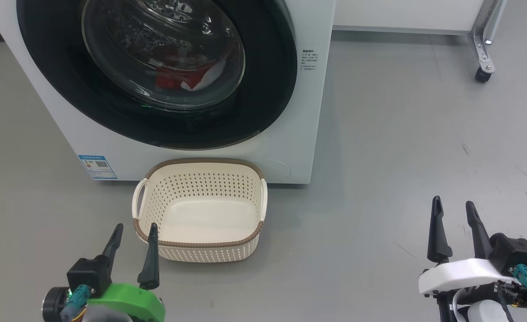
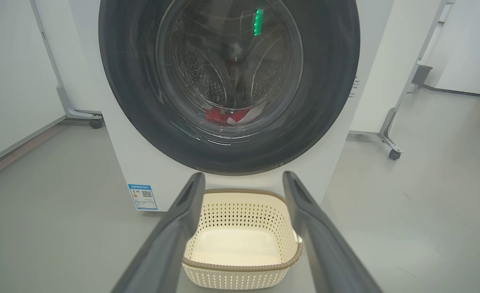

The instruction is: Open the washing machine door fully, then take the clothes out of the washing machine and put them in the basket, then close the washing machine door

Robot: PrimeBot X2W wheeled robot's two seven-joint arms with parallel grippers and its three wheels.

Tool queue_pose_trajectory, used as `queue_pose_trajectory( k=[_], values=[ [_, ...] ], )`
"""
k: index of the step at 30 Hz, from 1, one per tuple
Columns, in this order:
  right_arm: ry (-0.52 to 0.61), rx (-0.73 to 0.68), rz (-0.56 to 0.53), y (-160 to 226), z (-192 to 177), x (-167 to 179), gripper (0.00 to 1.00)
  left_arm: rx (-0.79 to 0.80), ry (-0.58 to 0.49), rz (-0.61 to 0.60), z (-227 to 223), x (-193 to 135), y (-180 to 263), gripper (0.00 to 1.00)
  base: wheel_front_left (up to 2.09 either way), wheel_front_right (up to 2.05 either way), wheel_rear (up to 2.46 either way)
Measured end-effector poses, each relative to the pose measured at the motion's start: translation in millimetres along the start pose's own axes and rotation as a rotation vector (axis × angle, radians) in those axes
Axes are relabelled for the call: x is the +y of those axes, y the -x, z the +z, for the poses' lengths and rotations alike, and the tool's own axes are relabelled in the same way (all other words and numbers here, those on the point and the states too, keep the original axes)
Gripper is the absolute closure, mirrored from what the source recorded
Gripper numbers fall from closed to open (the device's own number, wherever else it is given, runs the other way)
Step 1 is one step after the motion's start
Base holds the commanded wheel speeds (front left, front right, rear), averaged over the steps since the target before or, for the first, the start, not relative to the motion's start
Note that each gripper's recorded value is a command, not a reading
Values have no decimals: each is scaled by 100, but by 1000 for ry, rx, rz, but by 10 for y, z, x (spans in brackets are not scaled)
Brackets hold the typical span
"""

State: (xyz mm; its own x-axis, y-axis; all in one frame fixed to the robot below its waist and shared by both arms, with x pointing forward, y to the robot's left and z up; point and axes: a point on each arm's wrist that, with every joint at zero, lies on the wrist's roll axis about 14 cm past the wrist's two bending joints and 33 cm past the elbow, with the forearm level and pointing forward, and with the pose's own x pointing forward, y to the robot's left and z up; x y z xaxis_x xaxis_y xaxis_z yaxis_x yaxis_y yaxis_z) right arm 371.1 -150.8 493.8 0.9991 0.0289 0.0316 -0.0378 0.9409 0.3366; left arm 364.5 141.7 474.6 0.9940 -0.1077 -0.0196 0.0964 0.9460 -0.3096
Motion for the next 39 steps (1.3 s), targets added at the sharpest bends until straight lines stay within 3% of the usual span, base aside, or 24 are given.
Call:
queue_pose_trajectory(
  k=[10, 17, 39],
  values=[
    [20, 15, 2, -19, -45, 12, 0, 23, -6, 10, -70, 9, 7, 0, 0, 0, 0],
    [131, 41, 25, -12, -107, 1, 0, 22, -7, 9, -62, 3, -6, 0, 0, 0, 0],
    [114, 60, 11, -26, -171, -1, 0, 28, -7, 28, -78, 34, -18, 0, 0, 0, 0]
  ],
)
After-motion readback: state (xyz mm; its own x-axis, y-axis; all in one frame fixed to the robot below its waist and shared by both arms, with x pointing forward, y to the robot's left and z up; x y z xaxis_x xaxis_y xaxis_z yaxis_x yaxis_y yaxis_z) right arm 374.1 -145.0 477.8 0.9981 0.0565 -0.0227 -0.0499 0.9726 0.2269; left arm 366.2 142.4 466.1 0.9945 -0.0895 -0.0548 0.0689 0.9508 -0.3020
